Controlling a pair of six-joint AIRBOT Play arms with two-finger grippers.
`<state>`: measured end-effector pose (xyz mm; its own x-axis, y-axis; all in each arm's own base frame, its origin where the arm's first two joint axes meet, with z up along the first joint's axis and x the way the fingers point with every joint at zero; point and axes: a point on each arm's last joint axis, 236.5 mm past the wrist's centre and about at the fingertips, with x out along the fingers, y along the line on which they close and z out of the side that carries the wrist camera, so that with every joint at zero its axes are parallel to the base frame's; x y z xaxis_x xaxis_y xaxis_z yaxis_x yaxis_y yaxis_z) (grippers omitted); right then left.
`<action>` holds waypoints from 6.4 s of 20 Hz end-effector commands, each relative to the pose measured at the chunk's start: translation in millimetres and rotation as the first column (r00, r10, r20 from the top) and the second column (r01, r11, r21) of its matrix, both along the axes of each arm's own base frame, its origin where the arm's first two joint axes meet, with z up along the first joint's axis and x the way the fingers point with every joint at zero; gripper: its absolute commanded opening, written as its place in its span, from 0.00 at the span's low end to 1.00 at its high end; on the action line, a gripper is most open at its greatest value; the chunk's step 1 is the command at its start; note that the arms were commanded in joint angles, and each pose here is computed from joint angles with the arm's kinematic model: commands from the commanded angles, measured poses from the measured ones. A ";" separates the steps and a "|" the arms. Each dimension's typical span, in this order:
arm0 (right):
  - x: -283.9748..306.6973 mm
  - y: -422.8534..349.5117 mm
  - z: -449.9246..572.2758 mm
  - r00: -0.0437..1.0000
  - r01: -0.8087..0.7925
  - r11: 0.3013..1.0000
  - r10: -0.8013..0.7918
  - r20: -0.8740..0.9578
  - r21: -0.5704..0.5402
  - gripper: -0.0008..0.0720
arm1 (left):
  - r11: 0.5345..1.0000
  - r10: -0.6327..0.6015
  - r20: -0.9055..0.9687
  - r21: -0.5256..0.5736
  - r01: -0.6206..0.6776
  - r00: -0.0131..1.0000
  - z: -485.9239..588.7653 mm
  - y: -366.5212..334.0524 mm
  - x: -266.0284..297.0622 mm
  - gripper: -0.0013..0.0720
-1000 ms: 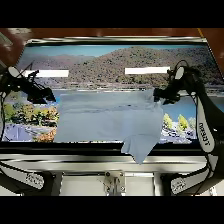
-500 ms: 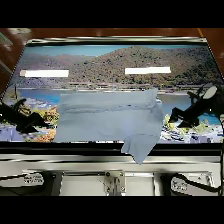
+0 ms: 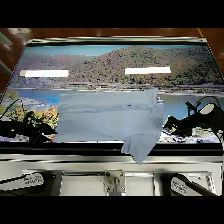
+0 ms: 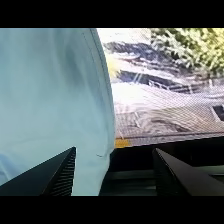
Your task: Fold the shirts.
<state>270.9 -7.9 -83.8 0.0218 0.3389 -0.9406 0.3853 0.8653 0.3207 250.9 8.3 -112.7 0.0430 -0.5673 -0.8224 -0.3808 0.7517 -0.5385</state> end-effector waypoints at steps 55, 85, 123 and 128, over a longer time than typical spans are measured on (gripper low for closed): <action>245.2 49.1 74.1 0.824 0.062 0.968 -0.186 0.536 0.241 0.09 | 0.997 -0.063 0.466 0.068 0.035 0.883 99.0 -5.8 237.5 0.07; 183.6 75.2 -47.3 0.986 0.033 0.950 -0.082 0.145 0.312 0.74 | 0.971 -0.182 0.467 -0.056 0.234 0.866 167.1 -71.0 225.5 0.90; 50.8 95.7 233.1 0.826 -0.372 0.924 0.285 0.486 0.090 0.09 | 0.807 -0.451 0.390 -0.205 0.554 0.802 48.2 -474.7 102.6 0.07; 83.7 164.3 207.6 0.758 -0.468 0.883 0.379 0.531 0.038 0.09 | 0.896 -0.319 0.541 -0.096 0.434 0.778 130.8 -368.2 197.7 0.07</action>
<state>335.6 123.4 136.5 0.2674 0.5717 -0.7757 -0.2075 0.8203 0.5330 406.2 -416.4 -22.5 0.0315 -0.7950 -0.6058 0.2503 0.5931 -0.7653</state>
